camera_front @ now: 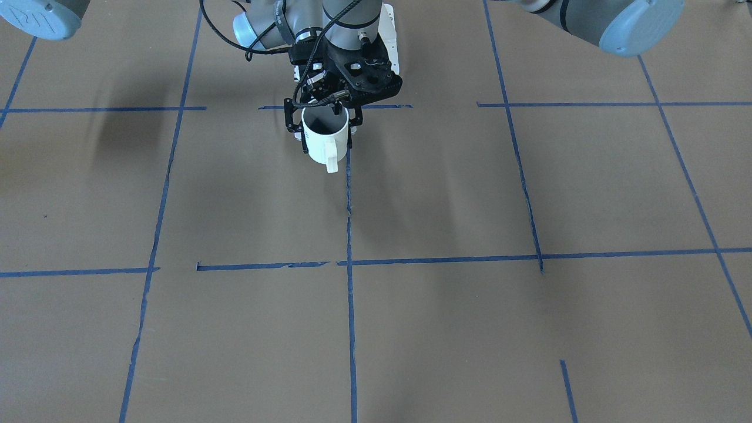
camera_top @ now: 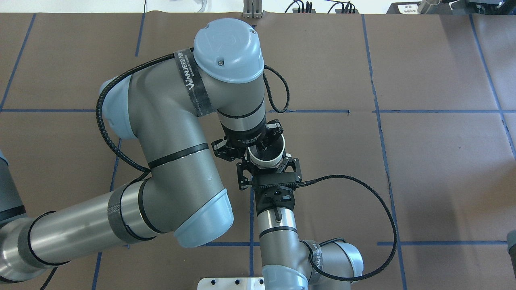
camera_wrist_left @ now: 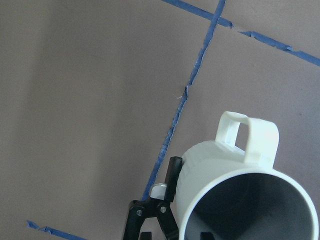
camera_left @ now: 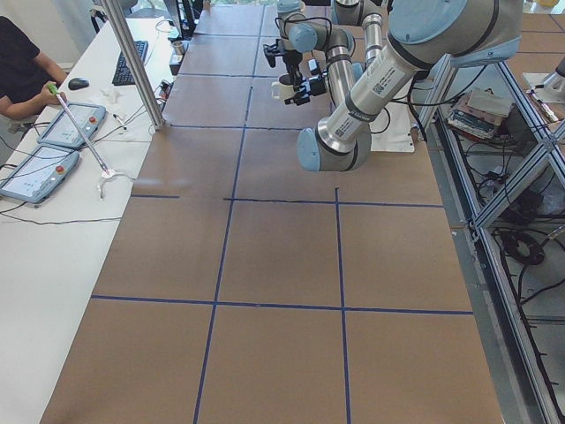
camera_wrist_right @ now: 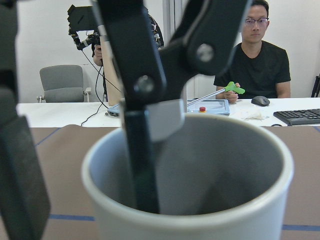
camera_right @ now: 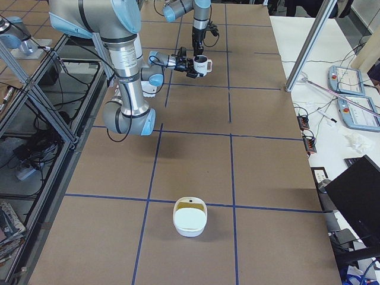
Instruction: Left arm hands cup to right arm to dump lemon
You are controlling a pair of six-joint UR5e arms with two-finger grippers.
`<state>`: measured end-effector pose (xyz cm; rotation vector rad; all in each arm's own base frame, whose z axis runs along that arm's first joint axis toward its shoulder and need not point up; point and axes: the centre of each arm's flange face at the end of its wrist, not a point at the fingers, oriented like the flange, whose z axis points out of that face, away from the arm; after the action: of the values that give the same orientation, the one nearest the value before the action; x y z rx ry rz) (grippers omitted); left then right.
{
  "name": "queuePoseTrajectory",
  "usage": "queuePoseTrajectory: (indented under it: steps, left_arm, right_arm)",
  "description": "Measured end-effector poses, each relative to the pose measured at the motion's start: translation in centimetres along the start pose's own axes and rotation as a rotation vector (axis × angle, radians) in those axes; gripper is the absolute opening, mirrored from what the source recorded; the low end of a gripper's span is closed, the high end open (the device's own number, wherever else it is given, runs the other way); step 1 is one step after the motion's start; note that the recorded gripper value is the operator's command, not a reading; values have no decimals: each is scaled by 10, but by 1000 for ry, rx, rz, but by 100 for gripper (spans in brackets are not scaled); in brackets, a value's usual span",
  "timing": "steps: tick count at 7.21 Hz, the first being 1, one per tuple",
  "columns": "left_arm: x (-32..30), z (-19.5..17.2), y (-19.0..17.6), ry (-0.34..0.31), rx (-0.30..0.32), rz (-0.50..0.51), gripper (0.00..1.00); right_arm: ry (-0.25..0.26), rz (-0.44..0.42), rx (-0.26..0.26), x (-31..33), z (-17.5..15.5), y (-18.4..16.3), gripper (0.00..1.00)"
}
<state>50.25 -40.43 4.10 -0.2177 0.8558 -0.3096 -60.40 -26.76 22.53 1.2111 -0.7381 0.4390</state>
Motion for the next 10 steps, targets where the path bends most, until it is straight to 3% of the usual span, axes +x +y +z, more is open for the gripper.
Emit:
queuePoseTrajectory:
  steps: [1,2,3,4,10]
  left_arm:
    - [0,0,0,0,0,0,7]
    - [0,0,0,0,0,0,0]
    - [-1,0,0,0,0,0,0]
    - [-2,1,0,-2,1,-1,0]
    - [-12,-28,7,55,8,20,0]
  right_arm:
    - [-1,2,0,0,-1,0,9]
    - [-2,4,0,0,-1,-1,32]
    - [-4,6,0,-1,-3,-2,95]
    - [-5,5,-1,-1,-4,-1,100]
    - [4,-68,-43,9,-2,42,100]
